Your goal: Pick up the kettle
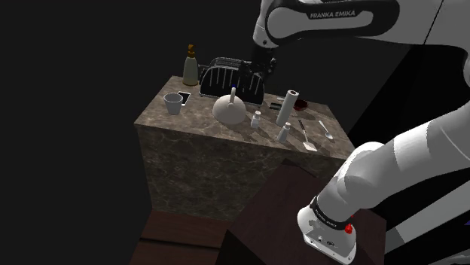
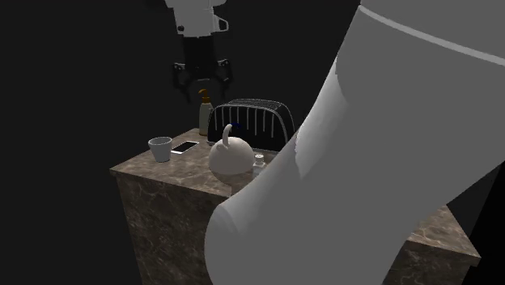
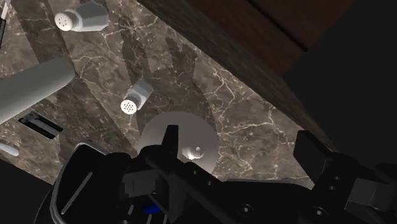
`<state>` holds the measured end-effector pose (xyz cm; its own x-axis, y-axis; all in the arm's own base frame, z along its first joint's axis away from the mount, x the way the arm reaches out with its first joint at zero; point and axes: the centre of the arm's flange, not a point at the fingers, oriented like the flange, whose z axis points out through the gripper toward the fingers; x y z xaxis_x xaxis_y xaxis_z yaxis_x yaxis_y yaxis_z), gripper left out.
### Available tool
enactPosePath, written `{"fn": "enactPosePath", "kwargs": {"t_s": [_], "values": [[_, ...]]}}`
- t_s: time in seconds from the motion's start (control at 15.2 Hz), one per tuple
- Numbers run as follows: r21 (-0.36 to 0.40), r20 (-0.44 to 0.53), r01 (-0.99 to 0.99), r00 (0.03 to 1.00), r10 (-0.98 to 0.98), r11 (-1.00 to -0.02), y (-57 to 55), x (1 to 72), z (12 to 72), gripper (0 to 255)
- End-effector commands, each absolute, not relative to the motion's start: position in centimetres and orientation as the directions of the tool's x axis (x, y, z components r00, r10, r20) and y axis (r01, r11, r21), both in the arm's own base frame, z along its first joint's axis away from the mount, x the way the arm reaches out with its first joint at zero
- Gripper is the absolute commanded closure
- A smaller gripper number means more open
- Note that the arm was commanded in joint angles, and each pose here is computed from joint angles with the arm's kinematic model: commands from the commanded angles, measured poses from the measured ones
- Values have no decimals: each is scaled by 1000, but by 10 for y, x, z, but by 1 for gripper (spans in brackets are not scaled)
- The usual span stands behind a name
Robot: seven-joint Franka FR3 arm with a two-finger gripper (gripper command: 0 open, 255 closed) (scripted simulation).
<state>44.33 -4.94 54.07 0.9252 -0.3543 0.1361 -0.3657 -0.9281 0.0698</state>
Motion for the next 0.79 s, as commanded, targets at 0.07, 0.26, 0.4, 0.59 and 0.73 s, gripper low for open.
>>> {"fn": "enactPosePath", "kwargs": {"t_s": [0.07, 0.26, 0.4, 0.59, 0.73], "values": [[53, 135, -441, 892, -431, -896, -68, 478, 525, 0], [36, 132, -512, 854, -503, -858, -89, 509, 509, 0], [26, 130, -557, 825, -550, -830, -104, 528, 499, 0], [10, 124, -622, 778, -616, -783, -129, 556, 483, 0], [-1, 120, -663, 743, -658, -749, -146, 574, 472, 0]]}}
